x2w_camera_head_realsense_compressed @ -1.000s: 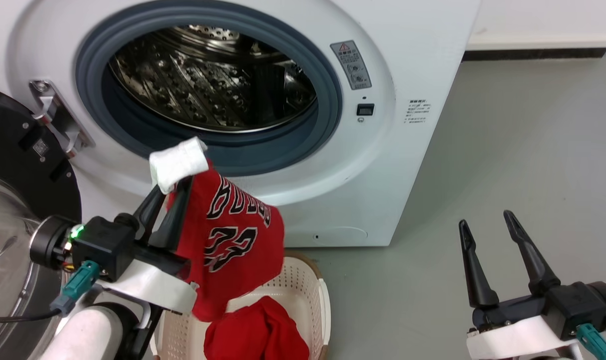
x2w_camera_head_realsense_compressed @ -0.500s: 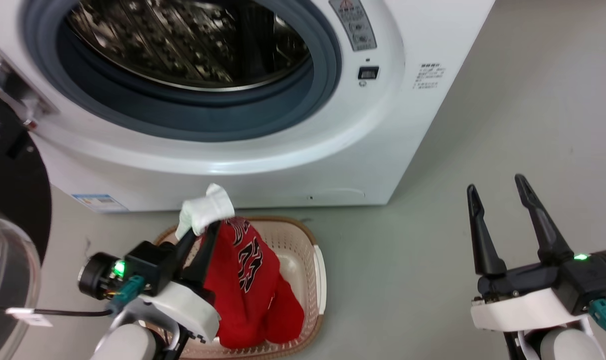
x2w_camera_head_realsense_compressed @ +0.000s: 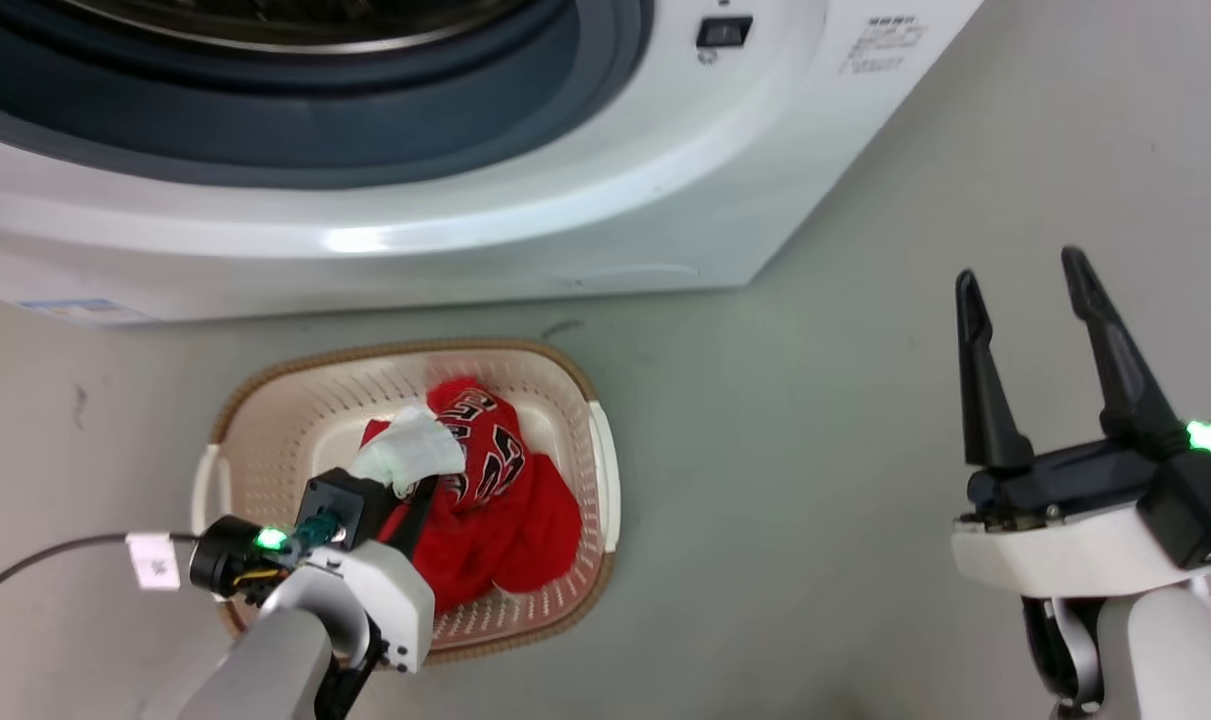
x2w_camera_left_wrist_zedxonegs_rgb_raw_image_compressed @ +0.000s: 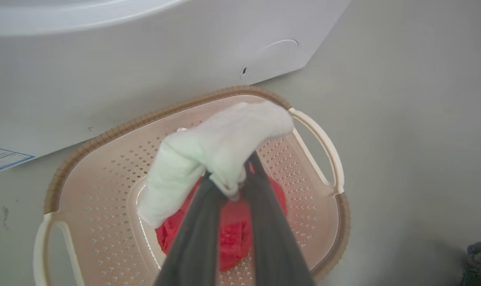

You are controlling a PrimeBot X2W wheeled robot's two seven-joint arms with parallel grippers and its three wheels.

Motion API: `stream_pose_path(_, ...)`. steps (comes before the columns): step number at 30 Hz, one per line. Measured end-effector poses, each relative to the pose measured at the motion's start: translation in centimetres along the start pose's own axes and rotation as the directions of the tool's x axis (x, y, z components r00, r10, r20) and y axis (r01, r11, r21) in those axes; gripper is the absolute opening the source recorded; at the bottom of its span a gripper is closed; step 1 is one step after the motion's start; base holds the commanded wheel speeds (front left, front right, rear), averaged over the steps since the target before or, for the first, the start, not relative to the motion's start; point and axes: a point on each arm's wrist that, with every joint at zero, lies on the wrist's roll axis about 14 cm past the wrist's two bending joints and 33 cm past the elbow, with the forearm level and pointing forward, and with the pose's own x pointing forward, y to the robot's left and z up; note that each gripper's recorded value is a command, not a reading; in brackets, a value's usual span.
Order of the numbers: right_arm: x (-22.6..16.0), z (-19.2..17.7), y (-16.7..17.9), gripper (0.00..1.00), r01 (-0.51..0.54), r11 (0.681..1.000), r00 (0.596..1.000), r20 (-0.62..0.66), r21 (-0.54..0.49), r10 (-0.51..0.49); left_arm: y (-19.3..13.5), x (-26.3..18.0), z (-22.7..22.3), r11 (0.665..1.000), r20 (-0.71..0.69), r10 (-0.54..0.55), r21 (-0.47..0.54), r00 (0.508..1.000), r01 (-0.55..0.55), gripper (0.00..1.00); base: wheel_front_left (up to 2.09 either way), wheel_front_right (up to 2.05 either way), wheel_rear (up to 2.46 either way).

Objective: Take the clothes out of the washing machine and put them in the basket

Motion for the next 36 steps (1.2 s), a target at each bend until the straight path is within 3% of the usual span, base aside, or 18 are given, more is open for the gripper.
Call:
stream_pose_path(8,1.7,-3.1,-1.2,1.00,0.023,1.000,0.999,-0.048,-0.013,-0.024,-0.1,4.4,-6.0,0.999,-0.210,-0.042,0.002,0.977,0.044,0.00,0.00,0.00,0.00)
stream_pose_path(16,2.6,-6.5,-2.0,1.00,0.036,0.999,0.993,-0.107,-0.022,-0.039,0.2,6.5,-11.6,0.997,-0.417,-0.056,0.021,0.907,0.072,0.00,0.00,0.00,0.00)
stream_pose_path(25,3.0,-8.6,-2.1,1.00,0.035,0.999,0.989,-0.145,-0.024,-0.038,-0.6,7.1,-14.3,0.995,-0.495,-0.080,0.007,0.865,0.095,0.00,0.00,0.00,0.00)
stream_pose_path(26,3.1,-8.6,-2.1,1.00,0.034,0.999,0.989,-0.142,-0.023,-0.037,-0.8,7.0,-14.3,0.995,-0.498,-0.082,0.003,0.863,0.096,0.09,0.00,0.00,0.00)
stream_pose_path(27,3.2,-8.4,-2.1,1.00,0.033,0.999,0.990,-0.136,-0.023,-0.036,-0.9,7.0,-14.3,0.995,-0.497,-0.084,0.003,0.863,0.099,0.36,0.00,0.00,0.00)
stream_pose_path(28,3.3,-8.1,-2.0,1.00,0.031,0.999,0.991,-0.129,-0.022,-0.034,-1.0,6.9,-13.8,0.995,-0.487,-0.085,0.009,0.869,0.103,1.00,0.00,0.00,0.00)
stream_pose_path(36,2.8,-5.7,-1.4,1.00,0.022,1.000,0.995,-0.093,-0.009,-0.023,-0.7,5.5,-10.6,0.999,-0.382,-0.048,-0.005,0.923,0.050,1.00,0.00,0.00,0.00)
